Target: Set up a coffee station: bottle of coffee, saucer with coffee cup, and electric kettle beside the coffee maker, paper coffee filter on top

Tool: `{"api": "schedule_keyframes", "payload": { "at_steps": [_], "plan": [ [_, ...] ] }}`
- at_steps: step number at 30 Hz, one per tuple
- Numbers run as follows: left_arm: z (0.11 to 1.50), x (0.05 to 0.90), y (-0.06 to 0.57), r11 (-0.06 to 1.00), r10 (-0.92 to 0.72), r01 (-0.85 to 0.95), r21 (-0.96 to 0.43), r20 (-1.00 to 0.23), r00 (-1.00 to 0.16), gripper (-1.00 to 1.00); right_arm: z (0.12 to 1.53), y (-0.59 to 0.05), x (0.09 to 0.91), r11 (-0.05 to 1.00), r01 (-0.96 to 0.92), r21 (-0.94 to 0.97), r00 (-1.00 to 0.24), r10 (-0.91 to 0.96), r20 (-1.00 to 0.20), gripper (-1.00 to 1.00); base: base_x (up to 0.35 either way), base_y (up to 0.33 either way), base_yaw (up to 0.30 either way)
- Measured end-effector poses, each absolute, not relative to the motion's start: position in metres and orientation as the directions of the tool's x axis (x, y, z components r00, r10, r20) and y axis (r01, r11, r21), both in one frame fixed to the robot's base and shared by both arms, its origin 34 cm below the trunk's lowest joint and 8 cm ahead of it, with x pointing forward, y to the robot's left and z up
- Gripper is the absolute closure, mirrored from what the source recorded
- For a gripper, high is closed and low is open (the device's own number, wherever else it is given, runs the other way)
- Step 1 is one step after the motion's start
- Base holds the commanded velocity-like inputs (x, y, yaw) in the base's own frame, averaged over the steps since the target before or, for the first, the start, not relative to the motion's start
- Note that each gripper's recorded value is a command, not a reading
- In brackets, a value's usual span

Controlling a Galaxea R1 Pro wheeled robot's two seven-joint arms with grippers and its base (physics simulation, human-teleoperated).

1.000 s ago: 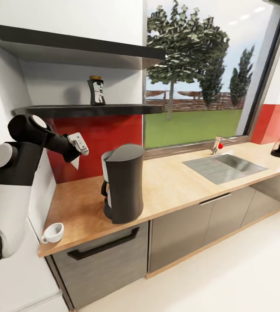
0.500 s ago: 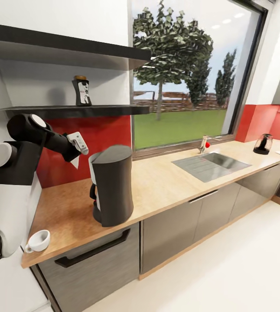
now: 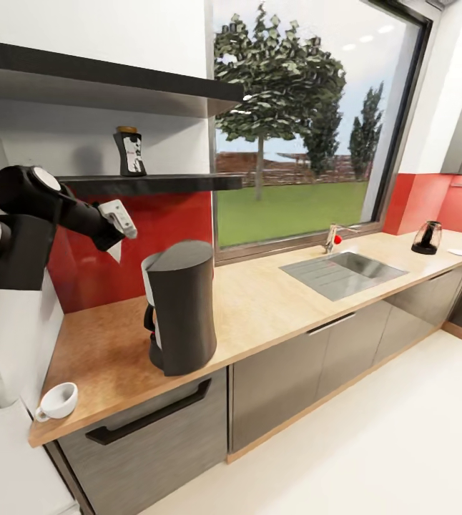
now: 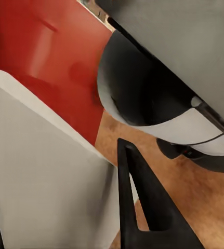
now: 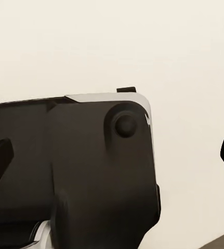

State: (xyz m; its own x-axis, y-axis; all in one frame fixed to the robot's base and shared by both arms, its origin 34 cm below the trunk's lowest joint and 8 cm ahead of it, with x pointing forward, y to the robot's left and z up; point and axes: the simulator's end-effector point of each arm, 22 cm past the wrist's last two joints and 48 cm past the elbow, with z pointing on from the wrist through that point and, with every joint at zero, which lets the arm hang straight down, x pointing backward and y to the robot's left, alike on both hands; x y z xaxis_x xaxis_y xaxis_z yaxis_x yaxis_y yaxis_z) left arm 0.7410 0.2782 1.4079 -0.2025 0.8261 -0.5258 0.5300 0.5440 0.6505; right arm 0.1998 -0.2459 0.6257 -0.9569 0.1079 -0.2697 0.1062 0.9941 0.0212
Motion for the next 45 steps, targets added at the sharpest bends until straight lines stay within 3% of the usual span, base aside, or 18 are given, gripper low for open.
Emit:
{"api": "schedule_keyframes", "payload": {
  "at_steps": [26,35,45],
  "plan": [
    [1.385,0.747,0.281,0.573,0.800,0.577,0.582,-0.549,-0.241,1.00,0.626,-0.246,0.200,0.994,0.105,0.020,-0.957,0.107,-0.269,-1.00,0.060,0.000,0.000],
    [1.378,0.745,0.260,0.570,0.771,0.630,0.527,-0.608,-0.189,1.00,0.626,-0.246,0.200,0.994,0.105,0.020,-0.957,0.107,-0.269,-1.00,0.002,0.000,0.000],
    [1.382,0.745,0.266,0.592,0.750,0.622,0.513,-0.634,-0.191,1.00,0.626,-0.246,0.200,0.994,0.106,0.021,-0.957,0.108,-0.270,-1.00,0.000,0.000,-0.162]
  ]
}}
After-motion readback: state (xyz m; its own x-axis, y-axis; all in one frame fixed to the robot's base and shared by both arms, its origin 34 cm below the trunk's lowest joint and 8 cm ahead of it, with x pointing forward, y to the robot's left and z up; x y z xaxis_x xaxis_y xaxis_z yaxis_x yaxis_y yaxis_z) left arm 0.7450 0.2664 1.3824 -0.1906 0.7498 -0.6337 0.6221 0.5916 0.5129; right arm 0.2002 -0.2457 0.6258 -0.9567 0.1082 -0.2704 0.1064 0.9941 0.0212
